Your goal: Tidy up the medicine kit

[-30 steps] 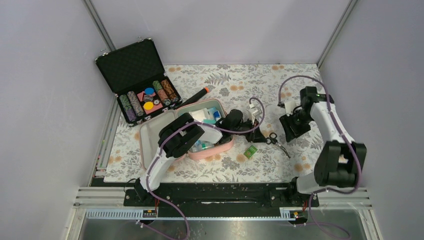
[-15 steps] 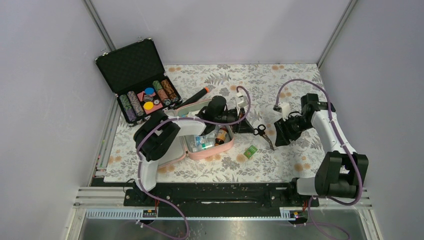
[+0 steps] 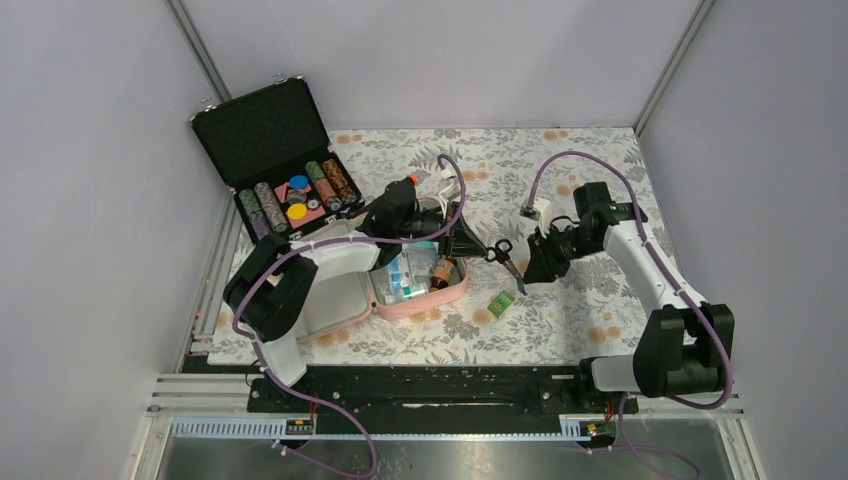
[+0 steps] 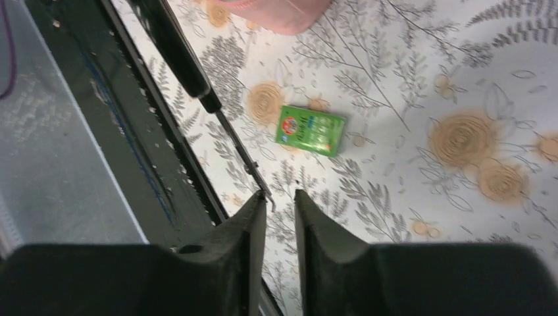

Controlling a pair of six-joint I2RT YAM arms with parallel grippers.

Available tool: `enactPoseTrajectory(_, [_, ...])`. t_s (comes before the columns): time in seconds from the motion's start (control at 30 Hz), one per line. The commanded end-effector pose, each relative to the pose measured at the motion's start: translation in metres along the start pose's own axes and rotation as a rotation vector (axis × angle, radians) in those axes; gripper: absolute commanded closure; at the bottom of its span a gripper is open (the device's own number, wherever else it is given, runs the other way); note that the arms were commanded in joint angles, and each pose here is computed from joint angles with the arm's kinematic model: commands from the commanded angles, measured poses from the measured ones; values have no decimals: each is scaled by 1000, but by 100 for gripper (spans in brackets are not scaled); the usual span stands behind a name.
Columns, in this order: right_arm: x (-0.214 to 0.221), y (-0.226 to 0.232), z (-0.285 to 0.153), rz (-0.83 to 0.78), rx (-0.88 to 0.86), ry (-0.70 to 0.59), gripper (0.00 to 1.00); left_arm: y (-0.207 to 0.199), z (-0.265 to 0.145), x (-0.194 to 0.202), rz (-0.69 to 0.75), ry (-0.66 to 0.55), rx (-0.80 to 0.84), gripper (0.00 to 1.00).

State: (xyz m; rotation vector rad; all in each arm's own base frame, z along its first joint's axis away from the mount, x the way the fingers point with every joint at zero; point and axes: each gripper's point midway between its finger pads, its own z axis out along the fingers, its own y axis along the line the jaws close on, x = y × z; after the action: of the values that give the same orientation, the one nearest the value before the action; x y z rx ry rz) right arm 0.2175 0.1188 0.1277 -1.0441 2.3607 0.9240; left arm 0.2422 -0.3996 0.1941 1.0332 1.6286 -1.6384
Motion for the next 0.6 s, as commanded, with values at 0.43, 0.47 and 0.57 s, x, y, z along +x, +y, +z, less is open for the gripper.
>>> enactPoseTrajectory(0.43, [-23,40,7,-20,-197,-150,45,-18,-21,-27,33,-69,61,100])
enactPoseTrajectory(0.47, [-23,39,9,-15,-202,-146,46,-19,-21,-28,29,-73,64,100])
enactPoseTrajectory(0.57, [-23,40,14,1,-223,-130,52,-20,-22,-33,2,-99,85,100])
